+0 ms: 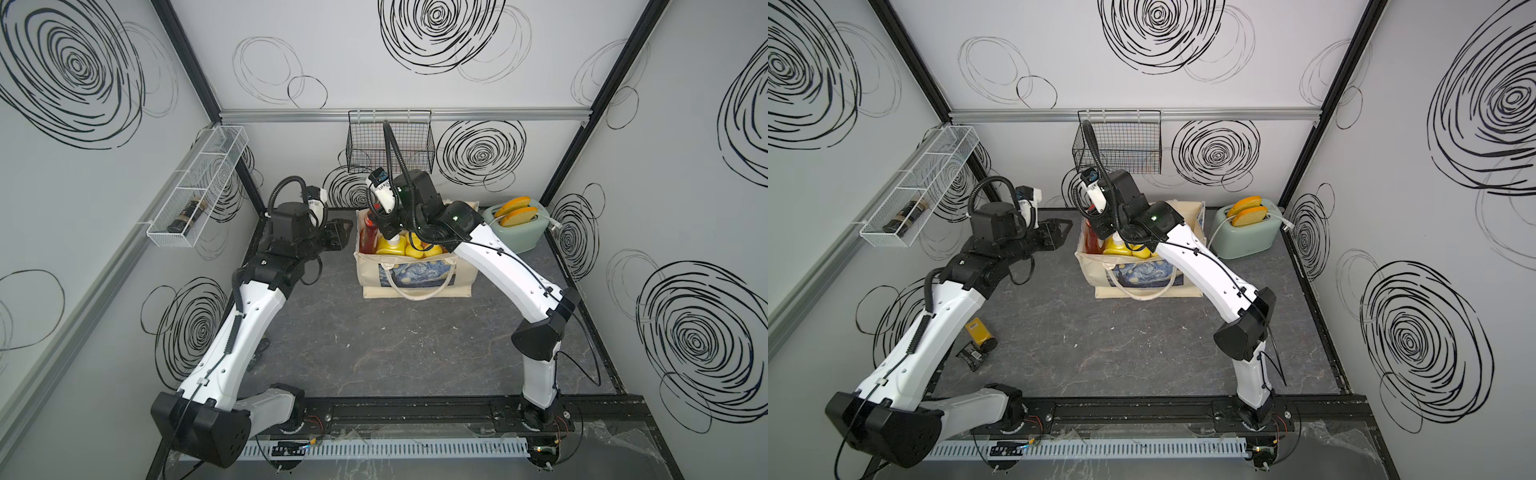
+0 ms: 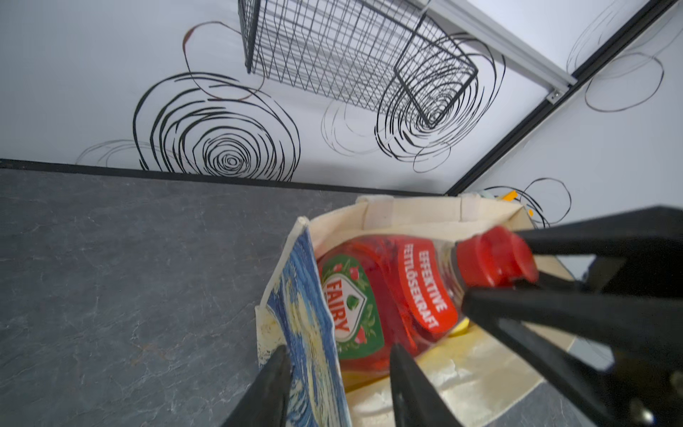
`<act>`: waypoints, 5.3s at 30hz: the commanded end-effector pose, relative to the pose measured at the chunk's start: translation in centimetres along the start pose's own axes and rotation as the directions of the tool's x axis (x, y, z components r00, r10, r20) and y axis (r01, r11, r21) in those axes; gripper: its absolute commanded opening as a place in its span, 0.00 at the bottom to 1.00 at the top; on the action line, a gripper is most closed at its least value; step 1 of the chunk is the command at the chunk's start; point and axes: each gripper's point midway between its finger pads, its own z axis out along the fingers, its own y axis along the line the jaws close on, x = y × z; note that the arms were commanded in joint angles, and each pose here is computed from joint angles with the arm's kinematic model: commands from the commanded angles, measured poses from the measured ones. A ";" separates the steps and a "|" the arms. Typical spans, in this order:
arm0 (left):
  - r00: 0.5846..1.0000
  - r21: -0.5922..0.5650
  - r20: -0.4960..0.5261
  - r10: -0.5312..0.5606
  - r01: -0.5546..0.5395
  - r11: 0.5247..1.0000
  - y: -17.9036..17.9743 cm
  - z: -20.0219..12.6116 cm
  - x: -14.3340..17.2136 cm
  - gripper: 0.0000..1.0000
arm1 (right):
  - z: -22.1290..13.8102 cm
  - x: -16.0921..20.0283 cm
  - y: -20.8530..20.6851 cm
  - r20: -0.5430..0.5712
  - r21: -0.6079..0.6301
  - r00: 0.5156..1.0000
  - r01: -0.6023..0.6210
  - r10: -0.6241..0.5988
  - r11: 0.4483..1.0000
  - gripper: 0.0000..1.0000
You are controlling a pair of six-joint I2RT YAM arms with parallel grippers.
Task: Pack dish soap into the shopping bag
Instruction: Place the bottle of dish soap in the shopping bag.
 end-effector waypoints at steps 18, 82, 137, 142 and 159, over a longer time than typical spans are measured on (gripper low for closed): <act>0.987 0.060 -0.149 -0.061 0.071 0.996 0.7 6.5 1.8 0.26 | -1.6 -2.6 0.0 0.075 -0.005 0.997 0.000 0.000 1.000 0.00; 0.989 0.028 -0.066 0.132 -0.131 0.991 -2.8 4.1 -1.1 0.00 | -1.9 -2.0 -0.3 0.042 0.041 0.998 0.047 -0.049 0.998 0.00; 0.991 0.027 -0.079 0.107 -0.105 0.994 -1.2 4.1 0.6 0.16 | 8.2 8.0 -0.3 -0.192 -0.020 0.981 -0.005 0.001 1.000 0.05; 0.991 -0.008 -0.077 0.110 -0.111 0.994 -0.7 3.3 0.7 0.35 | 6.7 5.6 -0.1 -0.133 -0.040 0.991 -0.014 0.008 0.999 0.23; 0.990 -0.074 -0.096 0.106 -0.113 0.991 0.9 1.0 3.1 0.53 | -2.3 -2.3 0.6 0.083 -0.104 0.995 -0.047 0.056 0.993 0.56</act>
